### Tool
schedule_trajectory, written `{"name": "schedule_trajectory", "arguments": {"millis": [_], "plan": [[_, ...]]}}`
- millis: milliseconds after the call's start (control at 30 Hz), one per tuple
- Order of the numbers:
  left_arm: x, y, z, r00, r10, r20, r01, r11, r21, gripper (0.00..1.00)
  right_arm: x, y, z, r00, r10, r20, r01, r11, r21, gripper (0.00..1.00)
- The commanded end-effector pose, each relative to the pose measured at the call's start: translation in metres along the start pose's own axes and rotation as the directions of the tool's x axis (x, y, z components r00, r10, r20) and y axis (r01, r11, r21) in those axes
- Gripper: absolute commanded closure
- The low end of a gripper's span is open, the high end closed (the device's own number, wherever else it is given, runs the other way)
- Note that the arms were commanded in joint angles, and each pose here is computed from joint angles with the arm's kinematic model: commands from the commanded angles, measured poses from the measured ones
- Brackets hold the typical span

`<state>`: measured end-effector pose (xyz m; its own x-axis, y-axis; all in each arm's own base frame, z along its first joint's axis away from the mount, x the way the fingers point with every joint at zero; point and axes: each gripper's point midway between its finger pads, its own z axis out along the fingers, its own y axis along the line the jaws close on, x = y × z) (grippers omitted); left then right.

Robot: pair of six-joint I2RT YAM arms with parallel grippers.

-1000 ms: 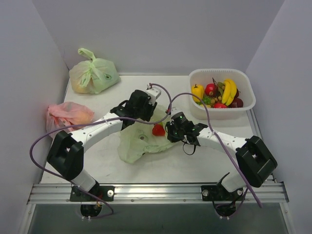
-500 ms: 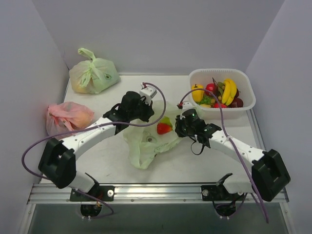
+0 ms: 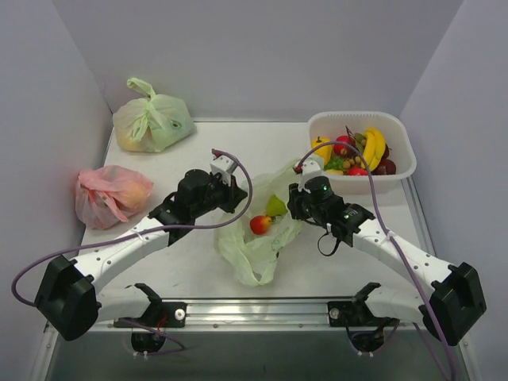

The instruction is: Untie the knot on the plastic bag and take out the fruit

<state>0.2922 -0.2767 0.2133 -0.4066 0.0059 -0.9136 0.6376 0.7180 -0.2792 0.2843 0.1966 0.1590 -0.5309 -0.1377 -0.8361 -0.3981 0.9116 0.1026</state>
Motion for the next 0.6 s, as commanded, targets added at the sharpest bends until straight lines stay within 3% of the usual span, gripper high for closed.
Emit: {"name": "schedule_trajectory", "arguments": {"millis": [0, 67, 133, 367, 567], "plan": [[0.004, -0.015, 0.000, 1.000, -0.030, -0.001, 0.030, 1.000, -0.001, 1.00, 0.032, 0.002, 0.001, 0.995, -0.008, -0.103, 0.009, 1.000, 0.014, 0.73], [0.019, -0.018, 0.000, 0.999, -0.026, -0.038, 0.025, 0.999, -0.041, 1.00, 0.030, 0.008, -0.004, 0.995, -0.017, -0.095, 0.018, 1.000, 0.017, 0.58], [0.030, -0.018, 0.000, 0.997, -0.047, -0.059, 0.042, 0.996, -0.081, 1.00, 0.018, 0.013, -0.012, 0.998, -0.018, -0.068, 0.019, 1.000, 0.011, 0.54], [0.053, -0.009, -0.002, 0.988, -0.151, -0.041, 0.138, 0.964, -0.229, 1.00, 0.002, 0.046, -0.022, 0.999, 0.041, -0.026, -0.042, 0.996, -0.077, 0.55], [0.054, 0.000, -0.015, 0.984, -0.178, 0.010, 0.171, 0.924, -0.343, 1.00, 0.034, 0.075, -0.001, 0.983, 0.097, -0.158, -0.126, 0.975, -0.185, 0.54]]}}
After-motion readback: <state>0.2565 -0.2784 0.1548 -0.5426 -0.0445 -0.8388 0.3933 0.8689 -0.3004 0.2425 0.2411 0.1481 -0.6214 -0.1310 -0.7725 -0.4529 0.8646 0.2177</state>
